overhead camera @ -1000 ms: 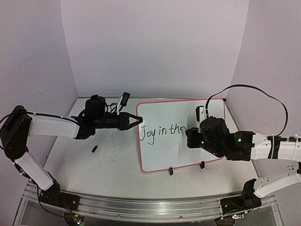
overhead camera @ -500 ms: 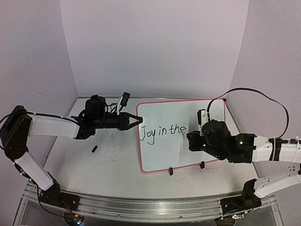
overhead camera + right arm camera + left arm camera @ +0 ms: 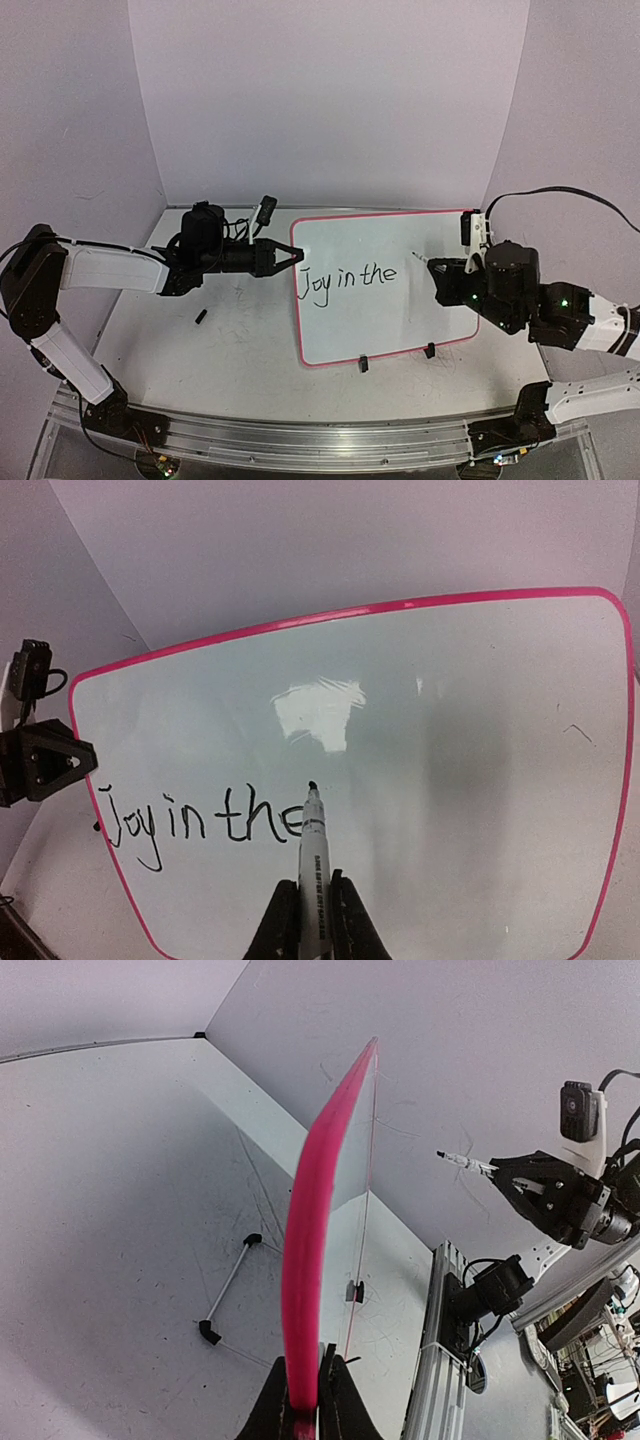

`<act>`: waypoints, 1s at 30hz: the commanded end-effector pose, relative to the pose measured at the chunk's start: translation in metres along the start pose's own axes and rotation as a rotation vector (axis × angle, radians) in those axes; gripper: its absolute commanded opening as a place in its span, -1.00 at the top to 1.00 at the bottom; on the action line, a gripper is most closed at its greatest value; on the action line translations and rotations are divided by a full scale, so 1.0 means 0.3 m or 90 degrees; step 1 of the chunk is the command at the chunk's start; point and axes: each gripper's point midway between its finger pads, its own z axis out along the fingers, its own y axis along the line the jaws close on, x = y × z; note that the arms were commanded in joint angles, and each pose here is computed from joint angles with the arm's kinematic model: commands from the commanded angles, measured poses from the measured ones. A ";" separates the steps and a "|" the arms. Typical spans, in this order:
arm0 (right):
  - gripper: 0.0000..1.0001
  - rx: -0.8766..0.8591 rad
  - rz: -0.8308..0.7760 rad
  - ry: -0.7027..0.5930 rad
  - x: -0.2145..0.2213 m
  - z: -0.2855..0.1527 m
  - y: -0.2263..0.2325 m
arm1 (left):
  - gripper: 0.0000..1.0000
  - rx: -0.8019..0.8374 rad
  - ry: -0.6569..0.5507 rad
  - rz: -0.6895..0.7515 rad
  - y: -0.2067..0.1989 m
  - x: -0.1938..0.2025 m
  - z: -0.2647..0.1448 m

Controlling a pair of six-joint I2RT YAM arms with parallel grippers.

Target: Write a sentence on the whiteboard

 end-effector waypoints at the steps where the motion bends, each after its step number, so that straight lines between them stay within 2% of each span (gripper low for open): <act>1: 1.00 0.025 -0.033 0.009 0.020 0.002 -0.035 | 0.94 -0.042 -0.034 0.013 0.025 -0.046 -0.021; 9: 1.00 0.031 -0.049 0.033 0.056 0.027 -0.032 | 0.46 -0.039 -0.045 0.004 0.013 -0.073 -0.021; 15: 1.00 0.032 -0.065 0.037 0.059 0.033 -0.030 | 0.30 -0.029 -0.052 0.002 0.000 -0.105 -0.011; 21: 1.00 0.028 -0.073 0.066 0.079 0.060 -0.039 | 0.31 -0.026 -0.049 -0.005 0.015 -0.114 0.020; 30: 1.00 -0.007 -0.074 0.069 0.047 0.058 -0.013 | 0.66 -0.037 -0.036 -0.001 0.047 -0.086 0.038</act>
